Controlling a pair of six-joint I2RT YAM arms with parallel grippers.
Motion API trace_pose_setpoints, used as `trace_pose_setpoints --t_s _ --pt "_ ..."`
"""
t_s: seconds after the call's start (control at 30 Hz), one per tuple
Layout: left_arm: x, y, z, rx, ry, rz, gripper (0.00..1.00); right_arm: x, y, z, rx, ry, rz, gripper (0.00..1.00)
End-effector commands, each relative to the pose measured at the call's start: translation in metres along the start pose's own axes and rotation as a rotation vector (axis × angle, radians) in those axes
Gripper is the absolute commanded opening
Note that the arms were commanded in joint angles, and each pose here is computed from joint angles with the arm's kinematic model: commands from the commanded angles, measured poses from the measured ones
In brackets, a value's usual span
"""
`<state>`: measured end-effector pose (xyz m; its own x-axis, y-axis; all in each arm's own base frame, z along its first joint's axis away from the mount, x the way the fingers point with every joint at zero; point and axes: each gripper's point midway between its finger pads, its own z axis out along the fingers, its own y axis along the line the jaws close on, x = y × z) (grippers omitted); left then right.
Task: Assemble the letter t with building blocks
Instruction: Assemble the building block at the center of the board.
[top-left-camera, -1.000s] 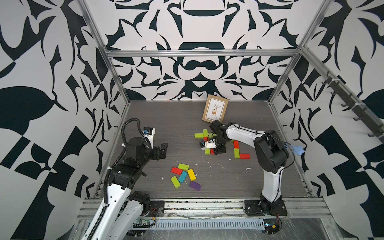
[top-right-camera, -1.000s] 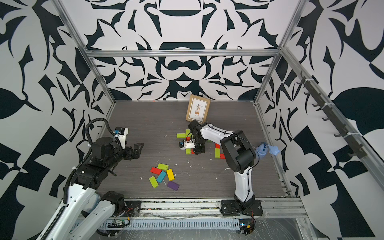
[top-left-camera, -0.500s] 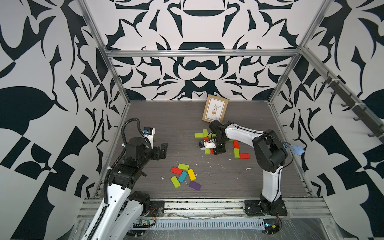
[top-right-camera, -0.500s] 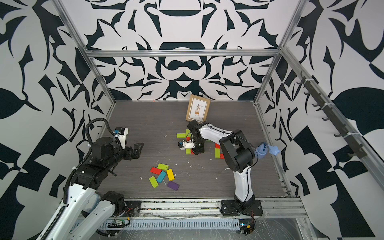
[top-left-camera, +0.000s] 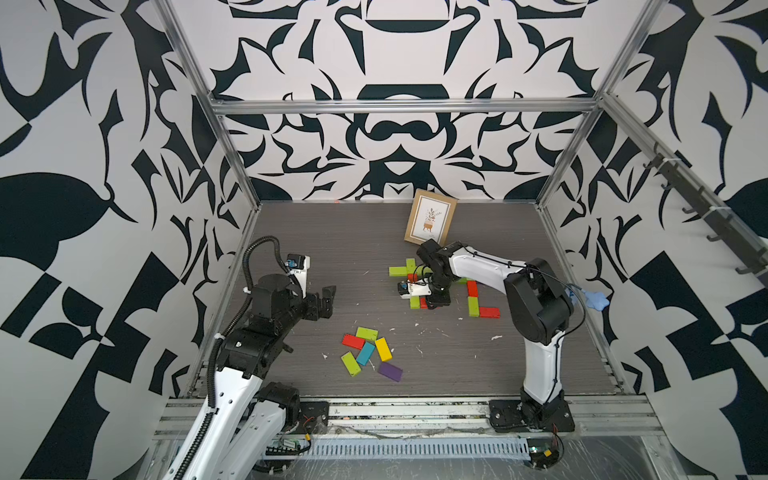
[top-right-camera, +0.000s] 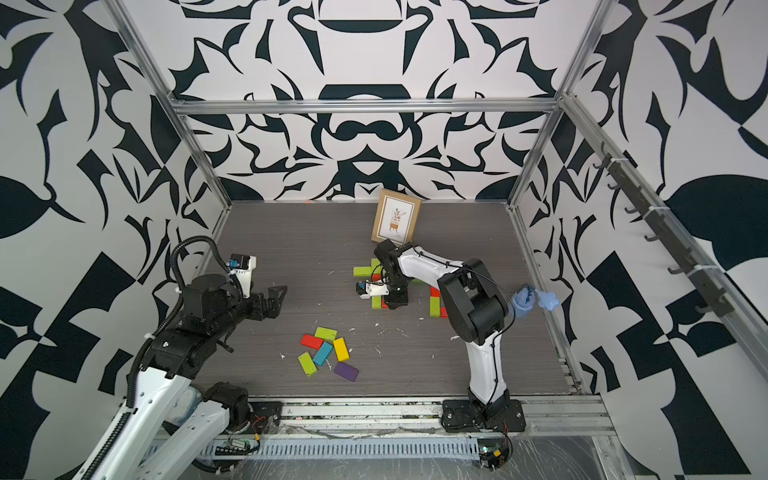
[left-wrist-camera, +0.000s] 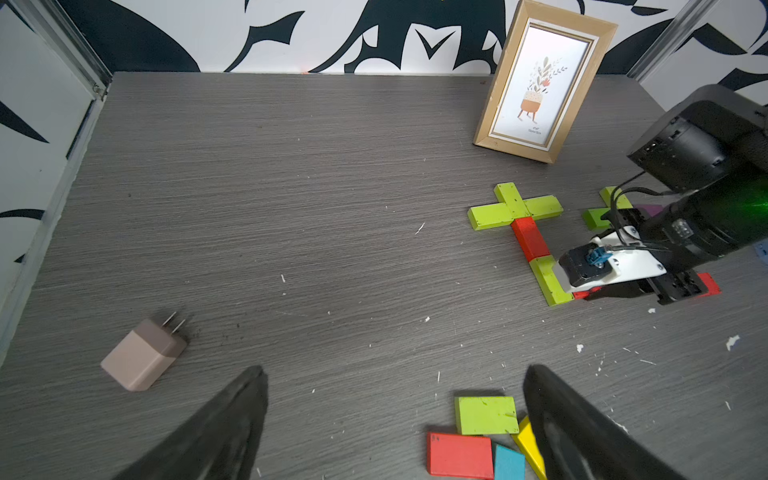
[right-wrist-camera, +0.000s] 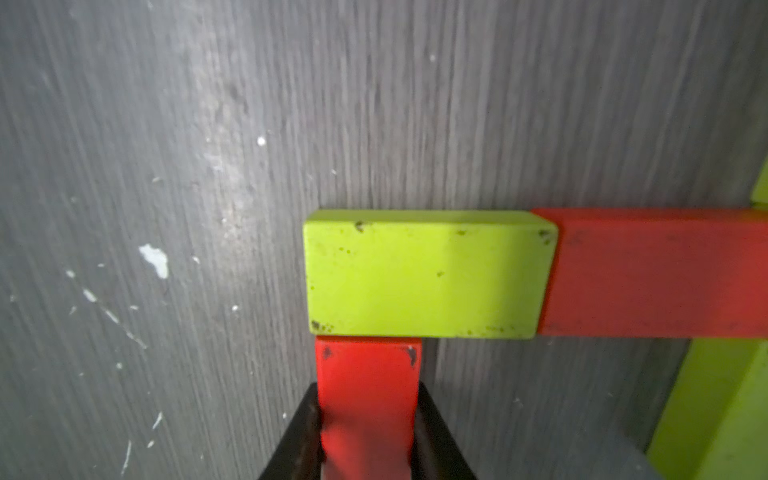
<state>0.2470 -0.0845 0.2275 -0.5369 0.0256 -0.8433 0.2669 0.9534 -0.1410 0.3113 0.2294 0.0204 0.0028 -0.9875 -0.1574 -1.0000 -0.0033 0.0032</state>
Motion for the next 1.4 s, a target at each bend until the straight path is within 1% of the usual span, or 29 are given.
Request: trace_pose_setpoints --t_s 0.0,0.17,0.3,0.53,0.6,0.77,0.87,1.13,1.37 --pt "0.005 0.002 0.001 -0.006 0.007 0.001 1.00 -0.006 0.002 0.001 -0.022 -0.008 0.002 0.26" --pt "0.005 0.002 0.001 -0.006 0.007 0.001 1.00 -0.006 0.003 0.000 -0.027 -0.009 0.000 0.28" --pt "0.005 0.002 0.001 -0.006 0.007 0.001 1.00 -0.007 0.002 0.000 -0.023 -0.013 -0.002 0.33" --pt "0.006 0.002 0.001 -0.006 0.008 0.001 1.00 -0.008 0.002 -0.001 -0.019 -0.021 -0.002 0.38" --pt "0.006 0.002 0.001 -0.006 0.009 0.002 1.00 -0.008 0.003 -0.002 -0.020 -0.021 -0.006 0.42" --pt "0.007 0.001 0.002 -0.003 0.013 0.001 1.00 -0.006 0.003 -0.002 -0.015 -0.019 -0.007 0.45" --pt "0.007 0.001 0.002 -0.002 0.017 0.000 1.00 -0.005 0.004 -0.001 -0.020 -0.018 -0.002 0.50" --pt "0.008 0.001 0.002 -0.004 0.020 -0.001 1.00 -0.004 0.000 -0.006 -0.007 -0.030 0.016 0.54" --pt "0.010 0.001 0.006 0.001 0.043 -0.004 1.00 -0.005 -0.003 -0.018 0.010 -0.060 0.032 0.58"
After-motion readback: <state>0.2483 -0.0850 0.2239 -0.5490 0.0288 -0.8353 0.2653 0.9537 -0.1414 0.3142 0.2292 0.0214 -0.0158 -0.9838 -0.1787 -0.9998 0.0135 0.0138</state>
